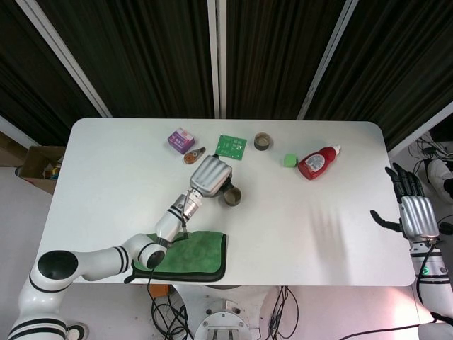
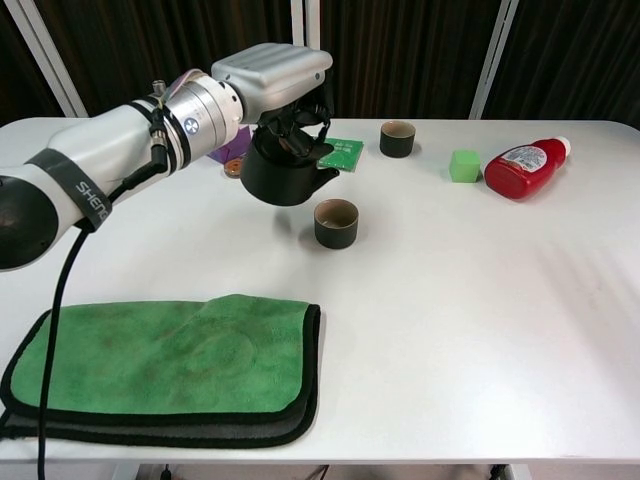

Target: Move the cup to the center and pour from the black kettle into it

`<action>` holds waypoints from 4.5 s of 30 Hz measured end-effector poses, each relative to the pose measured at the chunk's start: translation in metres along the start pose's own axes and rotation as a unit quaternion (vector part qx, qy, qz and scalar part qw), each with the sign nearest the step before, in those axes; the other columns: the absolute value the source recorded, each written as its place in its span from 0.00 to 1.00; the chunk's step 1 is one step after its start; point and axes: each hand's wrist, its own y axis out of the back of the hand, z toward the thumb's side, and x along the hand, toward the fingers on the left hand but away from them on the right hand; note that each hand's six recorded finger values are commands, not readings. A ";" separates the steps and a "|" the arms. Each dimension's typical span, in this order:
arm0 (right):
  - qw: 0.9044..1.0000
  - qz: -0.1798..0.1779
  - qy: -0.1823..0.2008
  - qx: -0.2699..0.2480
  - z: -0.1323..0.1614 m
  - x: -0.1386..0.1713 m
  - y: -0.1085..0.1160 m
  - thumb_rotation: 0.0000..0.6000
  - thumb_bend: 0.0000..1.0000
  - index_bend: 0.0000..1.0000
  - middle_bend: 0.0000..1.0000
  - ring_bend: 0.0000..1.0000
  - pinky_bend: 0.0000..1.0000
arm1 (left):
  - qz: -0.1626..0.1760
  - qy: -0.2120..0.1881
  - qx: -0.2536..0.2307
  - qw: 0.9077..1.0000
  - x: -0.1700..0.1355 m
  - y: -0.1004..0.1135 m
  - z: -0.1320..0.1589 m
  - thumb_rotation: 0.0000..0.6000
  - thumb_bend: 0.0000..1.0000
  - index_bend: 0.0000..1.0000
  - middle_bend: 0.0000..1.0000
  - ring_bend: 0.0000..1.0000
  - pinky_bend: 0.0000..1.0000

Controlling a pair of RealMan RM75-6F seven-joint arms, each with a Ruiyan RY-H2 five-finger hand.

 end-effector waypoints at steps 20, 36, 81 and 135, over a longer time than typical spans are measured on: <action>1.000 0.001 -0.001 -0.001 -0.002 0.000 -0.001 1.00 0.18 0.00 0.00 0.00 0.00 | 0.006 -0.011 0.036 0.999 0.001 0.002 0.011 1.00 0.47 1.00 1.00 0.94 0.52; 1.000 0.002 -0.001 -0.002 -0.003 0.001 -0.001 1.00 0.18 0.00 0.00 0.00 0.00 | 0.012 -0.016 0.062 0.998 0.001 0.003 0.014 1.00 0.46 1.00 1.00 0.94 0.52; 1.000 0.002 0.001 0.001 0.000 0.002 0.000 1.00 0.18 0.00 0.00 0.00 0.00 | 0.020 -0.023 0.085 0.996 -0.002 0.005 0.019 1.00 0.47 1.00 1.00 0.95 0.53; 1.000 0.012 0.001 0.007 0.005 -0.003 -0.007 1.00 0.18 0.00 0.00 0.00 0.00 | 0.072 0.035 -0.155 0.985 -0.014 0.041 -0.013 1.00 0.46 1.00 1.00 0.95 0.53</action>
